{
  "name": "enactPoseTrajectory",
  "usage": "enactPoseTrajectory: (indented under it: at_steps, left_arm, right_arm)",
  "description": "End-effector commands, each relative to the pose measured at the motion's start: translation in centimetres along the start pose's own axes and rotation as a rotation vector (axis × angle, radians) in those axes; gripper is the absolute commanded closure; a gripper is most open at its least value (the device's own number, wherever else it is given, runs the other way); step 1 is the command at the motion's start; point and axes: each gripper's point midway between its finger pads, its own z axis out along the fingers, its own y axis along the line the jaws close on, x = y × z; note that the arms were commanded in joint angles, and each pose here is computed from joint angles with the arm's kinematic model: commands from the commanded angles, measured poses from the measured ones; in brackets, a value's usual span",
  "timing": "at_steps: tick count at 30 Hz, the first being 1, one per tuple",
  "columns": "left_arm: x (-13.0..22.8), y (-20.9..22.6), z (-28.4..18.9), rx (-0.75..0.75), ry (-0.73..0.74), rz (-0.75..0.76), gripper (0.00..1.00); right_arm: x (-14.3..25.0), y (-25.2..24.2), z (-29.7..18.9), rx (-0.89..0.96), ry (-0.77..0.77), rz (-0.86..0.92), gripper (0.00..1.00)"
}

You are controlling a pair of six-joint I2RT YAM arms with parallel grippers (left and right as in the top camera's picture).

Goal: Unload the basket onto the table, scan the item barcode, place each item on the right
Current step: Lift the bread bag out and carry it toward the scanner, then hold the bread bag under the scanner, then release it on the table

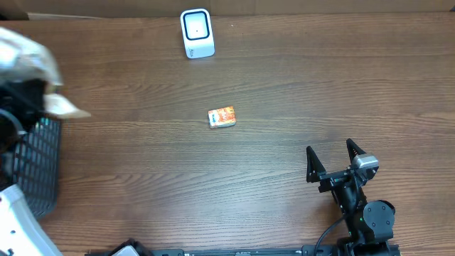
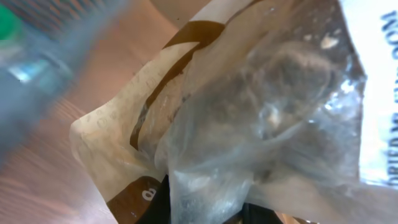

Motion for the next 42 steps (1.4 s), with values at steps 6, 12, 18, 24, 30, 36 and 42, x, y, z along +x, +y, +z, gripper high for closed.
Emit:
enactPoseTrajectory:
  at_steps: [6,12,18,24,30,36,42]
  left_arm:
    - [8.0,-1.4,7.1,-0.09,0.264,0.002,0.96]
    - [15.4,-0.3,12.9,-0.246,0.418,0.093,0.96]
    - [21.3,-0.2,18.1,-0.392,0.461,0.254,0.96]
    - [25.4,1.1,21.8,-0.506,0.528,0.347,0.96]
    - [27.4,2.5,23.6,-0.556,0.585,0.328,0.96]
    - [28.7,2.7,24.5,-0.562,0.616,0.342,0.94]
    - [28.6,2.4,24.8,-0.543,0.606,0.344,0.02]
  right_arm:
    - [0.2,-0.2,0.0,0.005,-0.005,0.002,0.0]
    - [0.2,-0.2,0.0,0.005,-0.005,0.002,0.0]
    - [0.2,-0.2,0.0,0.005,-0.005,0.002,0.0]
    - [0.2,-0.2,0.0,0.005,-0.005,0.002,0.0]
    - [0.2,-0.2,0.0,0.005,-0.005,0.002,0.0]
    - [0.2,-0.2,0.0,0.005,-0.005,0.002,0.0]
    - [0.2,-0.2,0.0,0.005,-0.005,0.002,0.0]
